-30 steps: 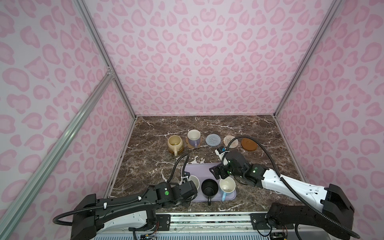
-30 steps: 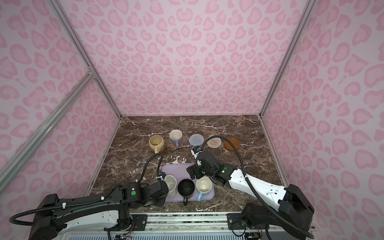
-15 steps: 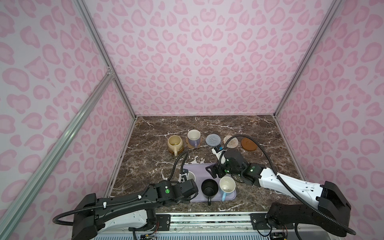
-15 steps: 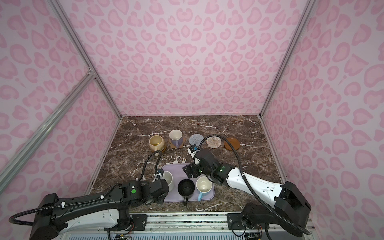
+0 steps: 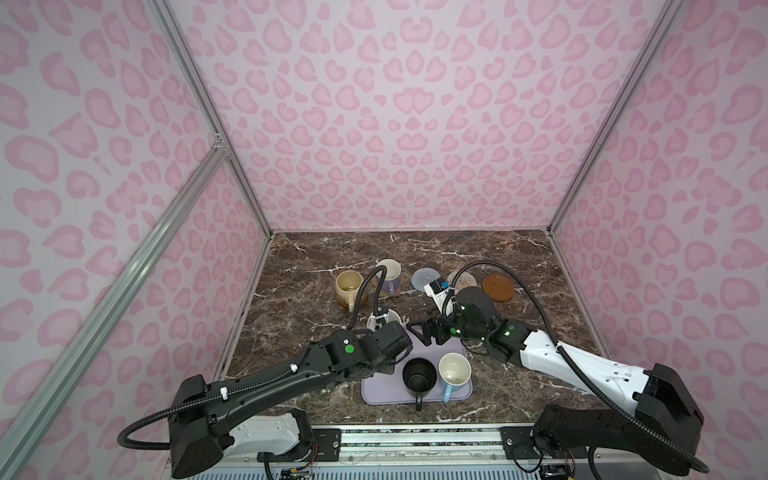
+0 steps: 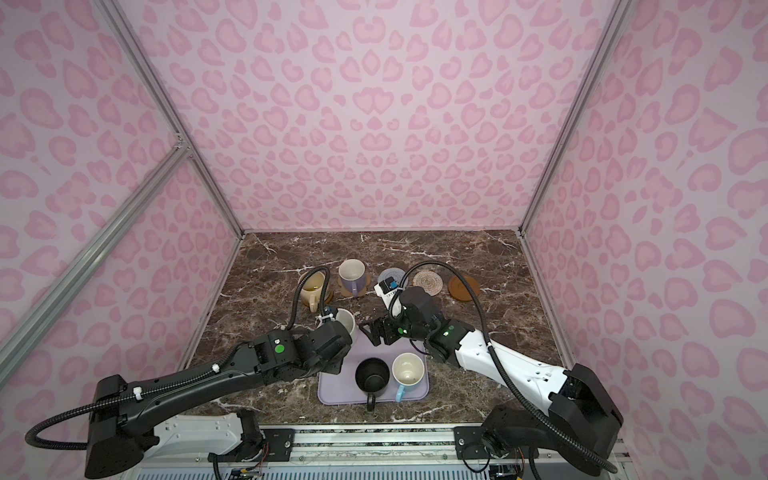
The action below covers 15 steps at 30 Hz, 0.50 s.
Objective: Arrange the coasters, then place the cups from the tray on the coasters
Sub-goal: 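Lift the white speckled mug with the left gripper toward the coasters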
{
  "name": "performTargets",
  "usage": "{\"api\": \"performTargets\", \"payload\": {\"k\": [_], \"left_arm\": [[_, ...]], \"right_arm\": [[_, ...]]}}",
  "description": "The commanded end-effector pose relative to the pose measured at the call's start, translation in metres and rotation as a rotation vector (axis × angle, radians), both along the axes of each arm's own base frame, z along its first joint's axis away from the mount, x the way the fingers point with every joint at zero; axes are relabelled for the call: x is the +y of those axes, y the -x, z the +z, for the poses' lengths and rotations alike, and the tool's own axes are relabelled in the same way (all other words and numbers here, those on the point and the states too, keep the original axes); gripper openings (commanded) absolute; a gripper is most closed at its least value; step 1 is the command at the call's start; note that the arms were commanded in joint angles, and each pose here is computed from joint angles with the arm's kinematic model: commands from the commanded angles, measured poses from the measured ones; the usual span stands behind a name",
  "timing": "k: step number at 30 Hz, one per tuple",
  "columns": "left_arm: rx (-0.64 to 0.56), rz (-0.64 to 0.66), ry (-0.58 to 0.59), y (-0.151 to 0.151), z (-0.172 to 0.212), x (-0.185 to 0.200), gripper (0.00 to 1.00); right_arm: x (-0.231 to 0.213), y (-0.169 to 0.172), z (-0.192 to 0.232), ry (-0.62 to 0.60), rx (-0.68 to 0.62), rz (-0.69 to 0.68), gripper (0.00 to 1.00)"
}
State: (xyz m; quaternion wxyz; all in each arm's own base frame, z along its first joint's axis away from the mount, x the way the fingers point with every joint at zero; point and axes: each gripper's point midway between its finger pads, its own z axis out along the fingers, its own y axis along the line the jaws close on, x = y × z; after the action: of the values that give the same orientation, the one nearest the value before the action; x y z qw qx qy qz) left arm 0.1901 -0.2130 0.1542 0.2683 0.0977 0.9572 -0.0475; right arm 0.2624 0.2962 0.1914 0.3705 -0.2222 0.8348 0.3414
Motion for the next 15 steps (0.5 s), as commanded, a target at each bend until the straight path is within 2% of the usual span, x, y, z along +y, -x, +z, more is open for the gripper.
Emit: {"api": "performTargets", "payload": {"k": [1, 5, 15], "left_arm": [[-0.082, -0.014, -0.011, -0.022, 0.022, -0.01, 0.04], [-0.101, -0.018, 0.008, -0.044, 0.038, -0.024, 0.04], [-0.103, -0.053, 0.045, -0.104, 0.058, -0.077, 0.04]], "right_arm": [[-0.014, -0.016, 0.014, -0.058, -0.015, -0.078, 0.91], [-0.04, -0.034, 0.022, -0.082, -0.024, -0.187, 0.92], [-0.092, -0.064, 0.024, -0.078, -0.029, -0.33, 0.95]]}}
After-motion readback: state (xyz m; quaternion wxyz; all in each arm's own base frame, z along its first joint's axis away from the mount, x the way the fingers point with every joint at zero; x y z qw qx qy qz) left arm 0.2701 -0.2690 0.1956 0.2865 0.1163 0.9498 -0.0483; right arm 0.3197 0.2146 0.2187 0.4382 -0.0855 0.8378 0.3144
